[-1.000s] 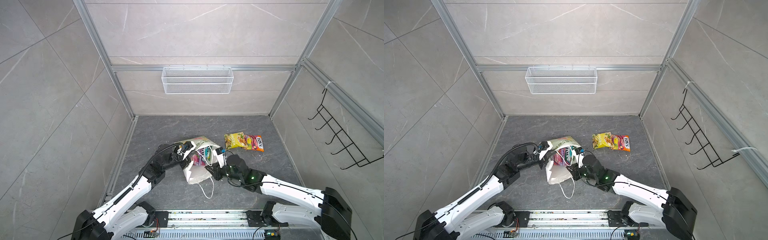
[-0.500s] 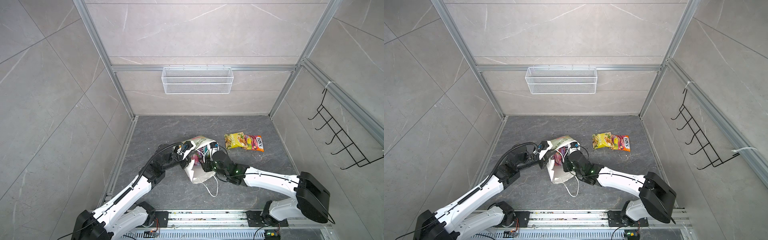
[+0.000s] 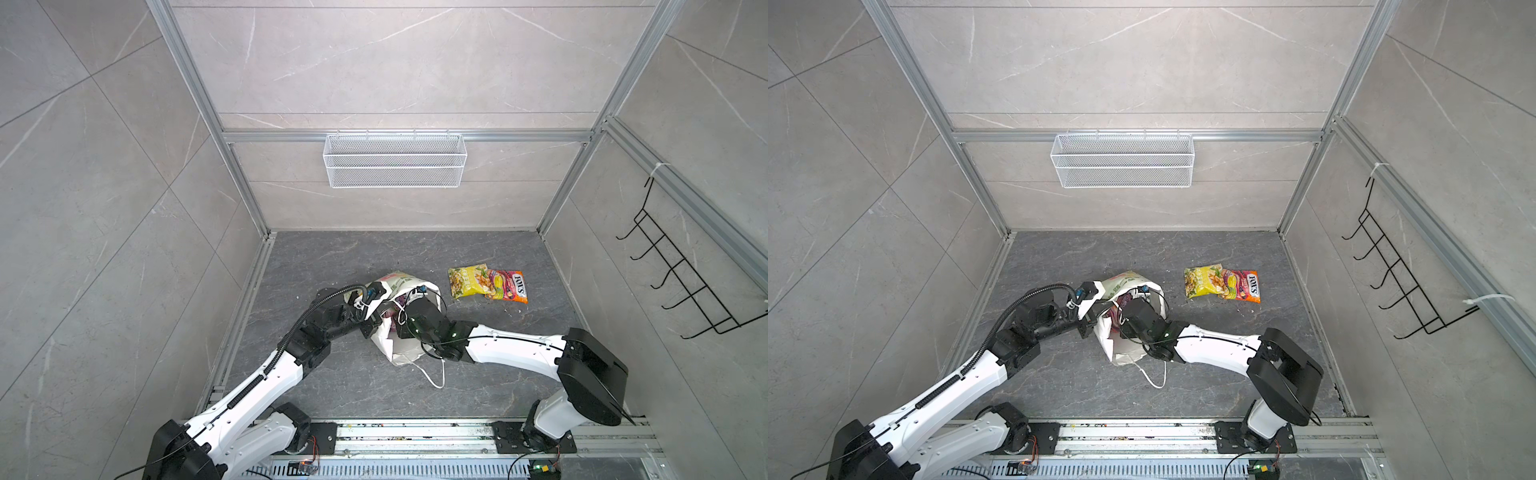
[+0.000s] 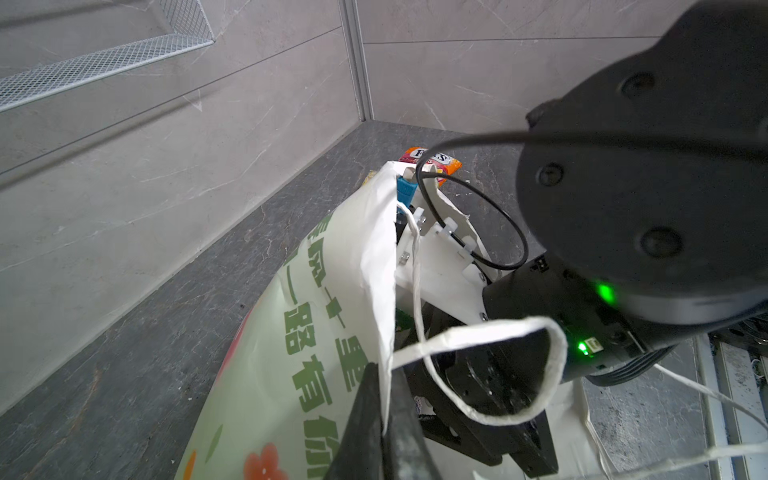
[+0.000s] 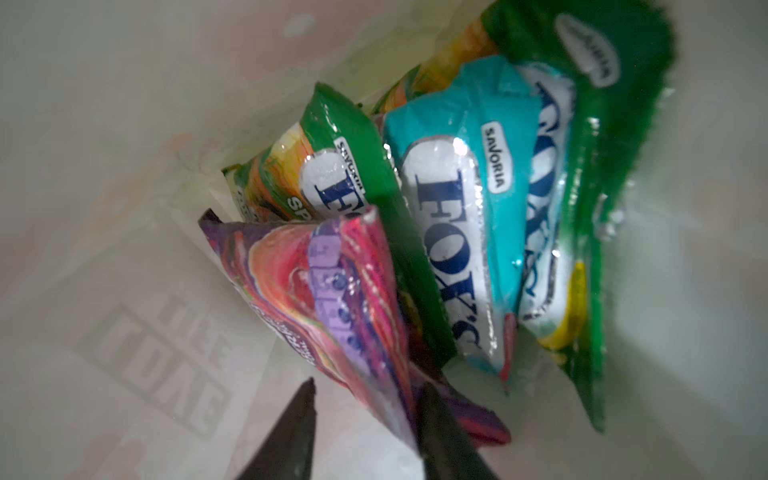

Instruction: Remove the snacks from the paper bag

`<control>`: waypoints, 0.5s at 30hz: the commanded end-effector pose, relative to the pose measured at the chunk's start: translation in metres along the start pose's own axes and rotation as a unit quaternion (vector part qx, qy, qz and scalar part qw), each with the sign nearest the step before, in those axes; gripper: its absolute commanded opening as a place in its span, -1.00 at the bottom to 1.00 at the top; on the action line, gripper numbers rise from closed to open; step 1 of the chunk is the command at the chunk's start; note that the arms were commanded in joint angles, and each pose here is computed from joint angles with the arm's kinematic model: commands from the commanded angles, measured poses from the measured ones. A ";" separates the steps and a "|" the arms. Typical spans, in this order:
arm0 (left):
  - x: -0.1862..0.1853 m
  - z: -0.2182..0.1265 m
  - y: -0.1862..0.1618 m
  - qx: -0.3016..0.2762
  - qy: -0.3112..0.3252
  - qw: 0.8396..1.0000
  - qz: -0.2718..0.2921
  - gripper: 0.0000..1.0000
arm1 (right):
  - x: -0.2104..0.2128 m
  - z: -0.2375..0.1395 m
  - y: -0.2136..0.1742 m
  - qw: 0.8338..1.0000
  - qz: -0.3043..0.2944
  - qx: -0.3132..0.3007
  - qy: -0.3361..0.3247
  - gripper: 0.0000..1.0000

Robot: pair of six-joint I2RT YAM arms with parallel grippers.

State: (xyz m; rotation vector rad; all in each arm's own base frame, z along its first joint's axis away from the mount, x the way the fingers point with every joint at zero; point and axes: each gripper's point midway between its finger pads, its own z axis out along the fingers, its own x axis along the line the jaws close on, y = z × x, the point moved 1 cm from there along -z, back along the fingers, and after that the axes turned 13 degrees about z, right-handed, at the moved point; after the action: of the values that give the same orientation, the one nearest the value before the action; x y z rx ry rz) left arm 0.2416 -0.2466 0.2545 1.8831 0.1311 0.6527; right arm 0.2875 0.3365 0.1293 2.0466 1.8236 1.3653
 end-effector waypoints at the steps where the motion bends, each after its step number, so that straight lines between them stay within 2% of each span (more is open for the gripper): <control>1: 0.007 -0.007 0.041 -0.064 0.003 0.998 0.027 -1.00 | 0.012 0.005 0.007 1.000 -0.001 -0.009 0.013 -0.44; 4: 0.008 -0.007 0.042 -0.064 0.006 0.998 0.025 -1.00 | 0.016 0.001 0.008 1.000 -0.003 -0.007 0.022 -0.70; 7: 0.009 -0.007 0.039 -0.057 0.011 0.998 0.026 -1.00 | 0.022 -0.009 0.013 0.999 -0.007 -0.009 0.034 -0.84; 15: 0.012 -0.003 0.031 -0.045 0.020 0.999 0.023 -1.00 | 0.033 -0.042 0.020 0.997 -0.031 -0.009 0.071 -1.00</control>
State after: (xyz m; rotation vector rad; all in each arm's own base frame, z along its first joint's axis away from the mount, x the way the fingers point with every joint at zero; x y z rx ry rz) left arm 0.2434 -0.2462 0.2559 1.8785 0.1349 0.6663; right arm 0.2777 0.3381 0.1554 1.9860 1.8942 1.4387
